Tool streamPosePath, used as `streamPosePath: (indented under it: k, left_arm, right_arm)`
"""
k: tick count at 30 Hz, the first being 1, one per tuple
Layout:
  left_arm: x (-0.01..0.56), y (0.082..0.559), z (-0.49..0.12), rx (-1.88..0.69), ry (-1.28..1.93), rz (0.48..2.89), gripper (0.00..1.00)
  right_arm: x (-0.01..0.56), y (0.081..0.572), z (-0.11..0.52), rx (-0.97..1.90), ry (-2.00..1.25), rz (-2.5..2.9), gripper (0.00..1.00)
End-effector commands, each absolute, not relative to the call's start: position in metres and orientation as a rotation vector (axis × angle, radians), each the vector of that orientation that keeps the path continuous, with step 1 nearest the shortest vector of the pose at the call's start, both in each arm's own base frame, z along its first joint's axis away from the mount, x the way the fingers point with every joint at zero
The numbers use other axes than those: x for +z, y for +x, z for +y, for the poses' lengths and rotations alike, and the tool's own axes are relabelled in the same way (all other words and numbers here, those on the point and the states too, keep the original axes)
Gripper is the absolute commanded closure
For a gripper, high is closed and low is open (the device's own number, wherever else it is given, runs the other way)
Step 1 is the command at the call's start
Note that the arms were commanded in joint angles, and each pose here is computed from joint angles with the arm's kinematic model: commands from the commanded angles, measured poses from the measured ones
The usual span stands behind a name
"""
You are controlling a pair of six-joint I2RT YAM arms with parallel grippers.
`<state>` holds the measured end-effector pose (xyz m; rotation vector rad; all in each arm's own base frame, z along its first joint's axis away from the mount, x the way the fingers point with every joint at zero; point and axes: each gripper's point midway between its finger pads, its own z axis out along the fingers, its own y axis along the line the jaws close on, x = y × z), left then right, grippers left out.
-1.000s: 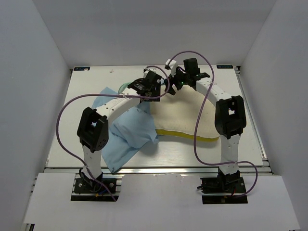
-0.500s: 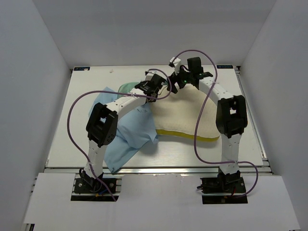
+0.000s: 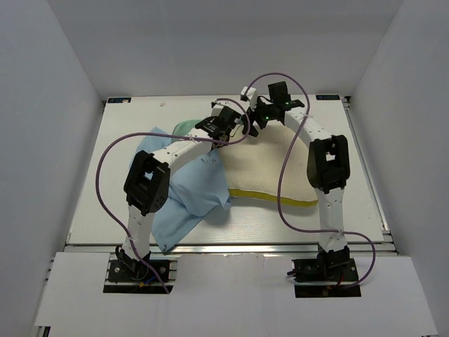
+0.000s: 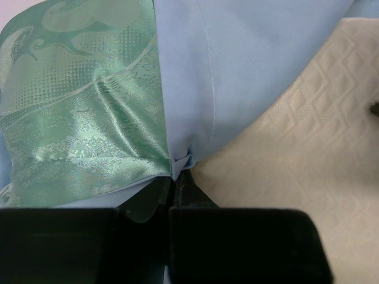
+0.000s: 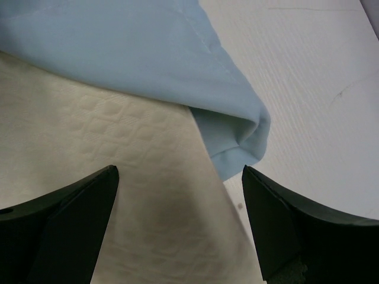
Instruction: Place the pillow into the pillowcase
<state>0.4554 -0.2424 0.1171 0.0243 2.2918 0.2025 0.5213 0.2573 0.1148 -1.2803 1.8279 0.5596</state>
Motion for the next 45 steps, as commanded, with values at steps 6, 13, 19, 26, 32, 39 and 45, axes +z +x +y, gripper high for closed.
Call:
streamPosePath:
  k: [6, 13, 19, 26, 32, 39, 45]
  left_arm:
    - [0.189, 0.455, -0.25, 0.043, -0.018, 2.194, 1.0]
    - [0.21, 0.46, -0.257, -0.025, -0.031, 2.164, 1.0]
    - [0.216, 0.461, -0.257, -0.045, -0.042, 2.159, 1.0]
    - [0.21, 0.459, -0.253, -0.062, -0.059, 2.174, 1.0]
    - [0.216, 0.461, -0.253, -0.114, -0.087, 2.171, 1.0]
    - [0.231, 0.467, -0.26, -0.193, -0.107, 2.166, 1.0]
    - [0.249, 0.468, -0.265, -0.258, -0.12, 2.145, 1.0]
  right_arm:
    - [0.082, 0.53, 0.249, 0.52, -1.369, 1.881, 0.11]
    - [0.066, 0.512, 0.251, 0.619, -1.403, 1.948, 0.12]
    - [0.031, 0.501, 0.248, 0.682, -1.369, 2.088, 0.26]
    - [0.041, 0.49, 0.253, 0.776, -1.363, 2.098, 0.61]
    - [0.076, 0.473, 0.263, 0.907, -1.352, 2.045, 0.87]
    - [0.153, 0.446, 0.276, 1.029, -1.291, 1.91, 1.0]
    - [0.225, 0.404, 0.281, 1.083, -1.29, 1.753, 1.0]
